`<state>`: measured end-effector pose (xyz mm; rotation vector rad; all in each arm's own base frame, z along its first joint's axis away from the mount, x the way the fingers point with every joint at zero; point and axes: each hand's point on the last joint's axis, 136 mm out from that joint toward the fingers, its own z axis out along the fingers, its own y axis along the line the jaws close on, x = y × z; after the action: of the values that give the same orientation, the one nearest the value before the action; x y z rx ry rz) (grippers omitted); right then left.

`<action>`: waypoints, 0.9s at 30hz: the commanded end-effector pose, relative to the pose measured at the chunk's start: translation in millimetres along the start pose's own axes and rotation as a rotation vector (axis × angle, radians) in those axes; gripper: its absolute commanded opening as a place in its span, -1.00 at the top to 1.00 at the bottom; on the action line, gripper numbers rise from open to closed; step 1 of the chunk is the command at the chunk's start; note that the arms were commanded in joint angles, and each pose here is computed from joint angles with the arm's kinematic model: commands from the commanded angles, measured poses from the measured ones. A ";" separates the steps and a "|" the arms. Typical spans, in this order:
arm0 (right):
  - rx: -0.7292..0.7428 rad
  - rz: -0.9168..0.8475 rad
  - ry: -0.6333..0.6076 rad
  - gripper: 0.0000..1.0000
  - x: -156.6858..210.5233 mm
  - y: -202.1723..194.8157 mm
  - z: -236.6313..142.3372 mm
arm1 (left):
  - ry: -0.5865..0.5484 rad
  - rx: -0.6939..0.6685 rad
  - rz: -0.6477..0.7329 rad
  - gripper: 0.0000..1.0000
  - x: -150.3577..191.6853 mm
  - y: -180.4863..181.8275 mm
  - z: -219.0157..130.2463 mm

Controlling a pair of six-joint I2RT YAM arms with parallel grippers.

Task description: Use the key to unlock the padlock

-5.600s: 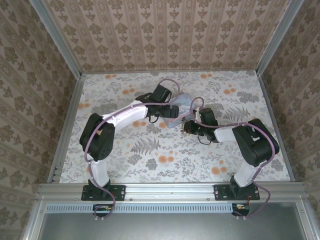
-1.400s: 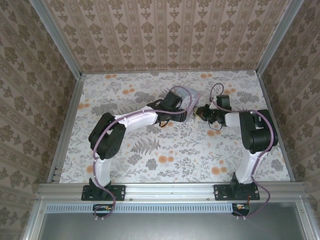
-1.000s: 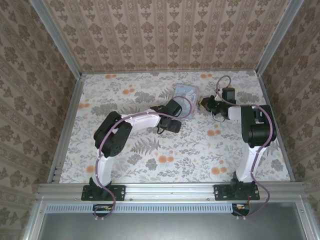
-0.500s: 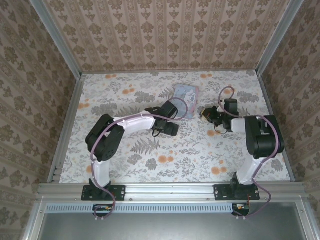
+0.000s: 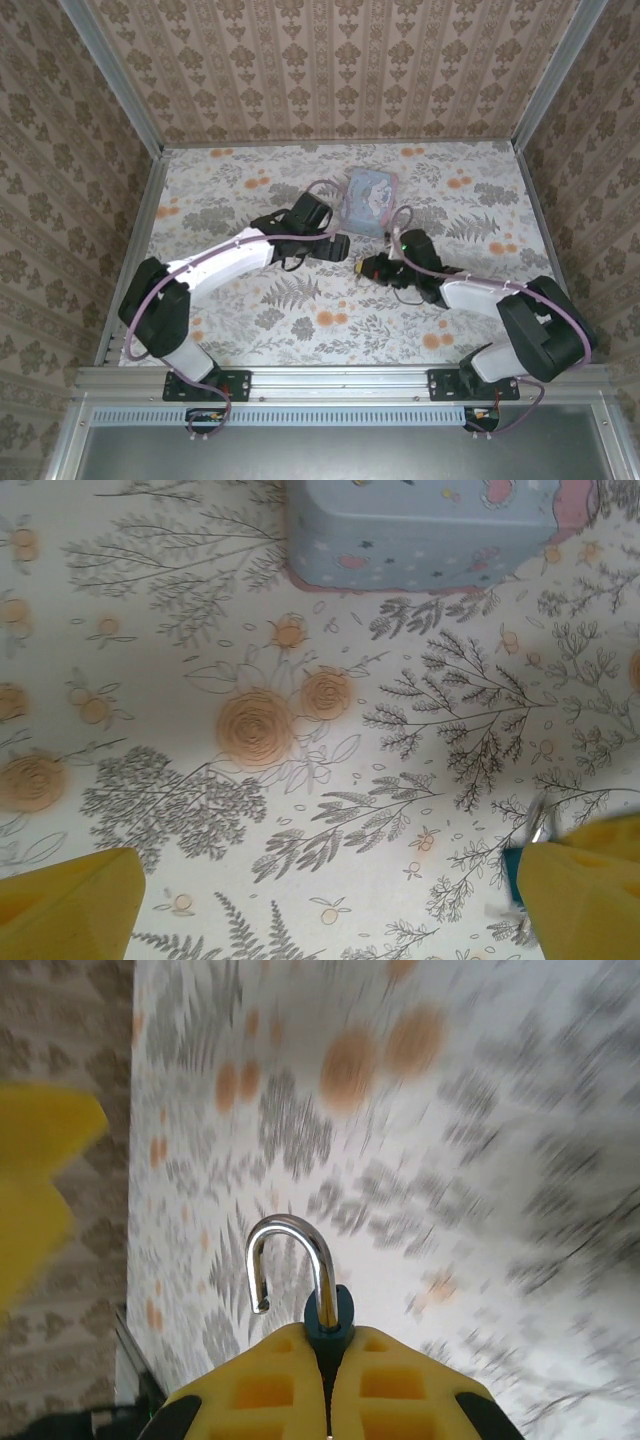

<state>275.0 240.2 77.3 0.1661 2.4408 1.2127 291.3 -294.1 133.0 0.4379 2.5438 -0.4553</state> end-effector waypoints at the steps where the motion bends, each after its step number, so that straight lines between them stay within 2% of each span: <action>1: 0.025 0.011 0.017 1.00 21.9 2.7 15.2 | -0.038 -0.025 -0.058 -0.96 -3.4 15.7 -17.3; 7: 0.012 0.014 0.082 0.97 45.8 7.1 44.5 | -0.079 -0.064 -0.117 -1.00 -4.6 41.9 -38.5; 9: 0.046 0.018 0.081 0.77 46.0 -2.2 46.4 | -0.087 -0.071 -0.134 -1.00 -3.2 49.2 -43.7; 11: 0.073 0.026 0.079 0.47 44.0 -11.6 45.5 | -0.092 -0.082 -0.152 -1.00 -0.5 57.4 -49.1; 15: 0.103 0.055 0.040 0.09 30.3 -27.3 31.9 | -0.111 -0.094 -0.186 -1.00 4.0 70.3 -58.8; 18: 0.117 0.064 0.004 -0.18 15.3 -31.8 12.7 | -0.124 -0.101 -0.210 -1.00 6.6 79.3 -64.7; 21: 0.118 0.054 -0.047 -0.61 -3.2 -27.5 -11.4 | -0.137 -0.117 -0.225 -1.00 7.4 89.0 -70.6; 24: 0.131 0.024 -0.104 -0.95 -24.4 -19.2 -40.8 | -0.165 -0.156 -0.242 -1.00 6.1 102.6 -79.0; 27: 0.153 0.001 -0.186 -0.99 -51.7 -12.8 -72.6 | -0.204 -0.216 -0.270 -1.00 3.0 124.3 -90.9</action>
<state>293.7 185.5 111.1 0.3207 2.3442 1.0609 298.9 -171.5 174.4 0.0330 2.4366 -0.3811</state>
